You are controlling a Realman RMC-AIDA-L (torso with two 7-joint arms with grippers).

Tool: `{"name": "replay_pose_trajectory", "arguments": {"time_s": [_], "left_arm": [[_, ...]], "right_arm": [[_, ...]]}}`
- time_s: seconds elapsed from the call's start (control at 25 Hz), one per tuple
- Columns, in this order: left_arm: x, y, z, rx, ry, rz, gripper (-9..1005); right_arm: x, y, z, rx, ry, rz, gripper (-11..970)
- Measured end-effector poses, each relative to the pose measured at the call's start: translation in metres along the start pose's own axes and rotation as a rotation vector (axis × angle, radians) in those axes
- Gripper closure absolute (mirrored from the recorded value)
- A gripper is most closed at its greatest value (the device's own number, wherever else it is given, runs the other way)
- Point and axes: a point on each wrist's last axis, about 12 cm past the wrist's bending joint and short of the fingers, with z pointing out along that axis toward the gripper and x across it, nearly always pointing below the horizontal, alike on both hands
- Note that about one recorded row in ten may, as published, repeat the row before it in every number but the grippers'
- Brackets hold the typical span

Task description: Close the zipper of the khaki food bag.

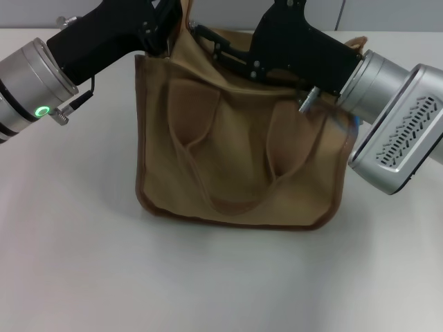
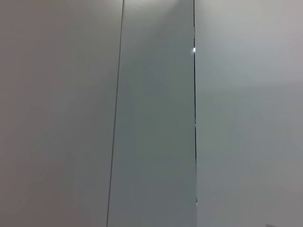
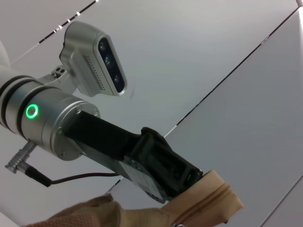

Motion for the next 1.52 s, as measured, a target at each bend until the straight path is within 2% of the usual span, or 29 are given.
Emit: {"name": "replay_pose_trajectory", "arguments": {"time_s": [0.52, 1.08, 1.28, 1.52], "left_arm": [[0.001, -0.001, 0.002, 0.013, 0.006, -0.002, 949], [0.002, -0.003, -0.001, 0.014, 0.003, -0.010, 945], [0.002, -0.003, -0.001, 0.014, 0.003, -0.011, 944], [0.002, -0.003, -0.002, 0.013, 0.003, -0.012, 942]], "right_arm": [[0.002, 0.005, 0.003, -0.031, 0.024, 0.013, 238], [0.001, 0.011, 0.002, -0.081, 0.017, 0.007, 388], [0.001, 0.011, 0.003, -0.083, 0.017, 0.006, 610], [0.001, 0.011, 0.003, -0.083, 0.019, 0.007, 826]]}}
